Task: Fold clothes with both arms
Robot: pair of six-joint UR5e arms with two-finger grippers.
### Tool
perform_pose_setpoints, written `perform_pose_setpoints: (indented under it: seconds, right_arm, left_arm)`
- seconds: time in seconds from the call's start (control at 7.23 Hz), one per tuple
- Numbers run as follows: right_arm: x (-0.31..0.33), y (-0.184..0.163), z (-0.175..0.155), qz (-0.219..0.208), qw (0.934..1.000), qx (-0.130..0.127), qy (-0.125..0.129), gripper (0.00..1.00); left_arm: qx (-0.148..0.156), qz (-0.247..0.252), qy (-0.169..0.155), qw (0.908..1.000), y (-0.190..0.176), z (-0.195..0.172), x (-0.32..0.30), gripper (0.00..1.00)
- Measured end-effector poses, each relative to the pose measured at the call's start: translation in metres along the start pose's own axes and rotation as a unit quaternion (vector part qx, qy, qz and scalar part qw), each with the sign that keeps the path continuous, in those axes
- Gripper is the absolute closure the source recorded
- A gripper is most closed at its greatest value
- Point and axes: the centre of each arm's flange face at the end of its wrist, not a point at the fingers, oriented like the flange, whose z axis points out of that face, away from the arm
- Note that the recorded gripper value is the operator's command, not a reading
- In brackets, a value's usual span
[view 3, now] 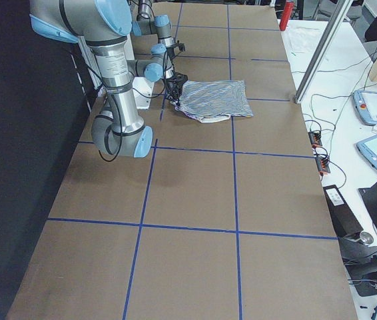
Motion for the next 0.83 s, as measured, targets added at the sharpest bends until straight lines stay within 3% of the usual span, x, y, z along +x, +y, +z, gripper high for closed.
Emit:
perform_pose_setpoints:
  seconds: [0.41, 0.55, 0.83]
  right_arm:
    - [0.016, -0.034, -0.118, 0.010, 0.9990, -0.027, -0.035, 1.00]
    - [0.017, -0.039, -0.134, 0.011, 0.9988, -0.033, -0.035, 1.00]
    - [0.005, -0.044, -0.116, 0.012, 0.9995, -0.019, -0.022, 1.00]
  left_arm:
    - [-0.038, 0.010, -0.003, 0.9992, -0.004, -0.118, 0.046, 1.00]
    - [-0.041, 0.016, -0.005, 0.9990, -0.010, -0.139, 0.059, 1.00]
    - [-0.011, 0.041, -0.024, 0.9988, -0.044, -0.132, 0.067, 1.00]
